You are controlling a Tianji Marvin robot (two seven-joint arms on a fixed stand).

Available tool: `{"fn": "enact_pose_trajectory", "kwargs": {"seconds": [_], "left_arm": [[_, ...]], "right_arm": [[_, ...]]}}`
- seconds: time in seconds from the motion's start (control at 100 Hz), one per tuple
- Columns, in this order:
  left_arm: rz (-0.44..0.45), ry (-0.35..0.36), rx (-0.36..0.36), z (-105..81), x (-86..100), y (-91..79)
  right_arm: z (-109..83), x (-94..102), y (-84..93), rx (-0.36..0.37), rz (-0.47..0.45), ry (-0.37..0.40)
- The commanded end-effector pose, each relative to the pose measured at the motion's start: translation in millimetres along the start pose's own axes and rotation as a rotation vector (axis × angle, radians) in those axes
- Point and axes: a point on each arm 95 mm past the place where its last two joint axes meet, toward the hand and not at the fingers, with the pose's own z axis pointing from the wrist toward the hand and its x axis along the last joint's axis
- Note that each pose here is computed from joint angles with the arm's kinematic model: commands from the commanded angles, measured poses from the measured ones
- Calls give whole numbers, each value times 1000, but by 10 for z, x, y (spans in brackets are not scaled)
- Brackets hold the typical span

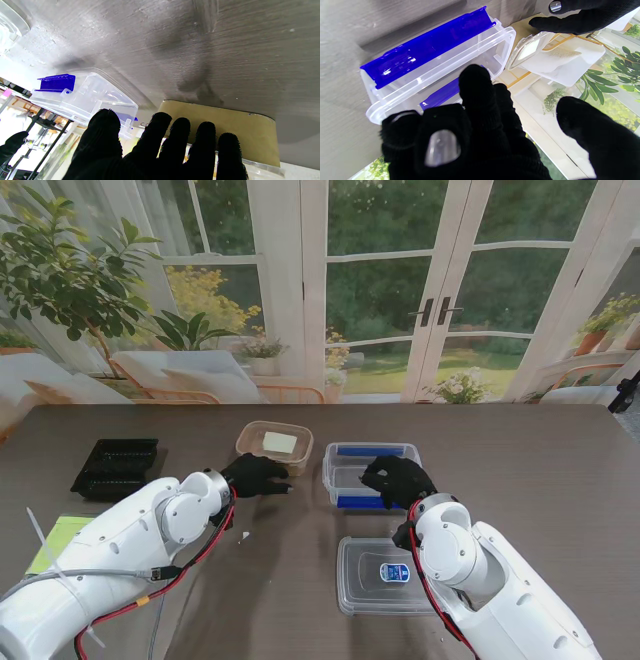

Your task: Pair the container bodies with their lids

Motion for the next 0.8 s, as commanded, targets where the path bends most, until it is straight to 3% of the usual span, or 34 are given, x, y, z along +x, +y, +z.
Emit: {"fn": "enact_pose_trajectory", "kwargs": {"seconds": [0.0,0.52,0.79], "left_arm": [[-5,17,-13,63,80,3],[-57,20,-35,199,54,12],[-63,37,-64,151,106,17]], "right_arm": [[-12,-13,-50,23,4,0],[2,-29,-40,29,6,-1],[12,-37,-31,28,6,-2]]}}
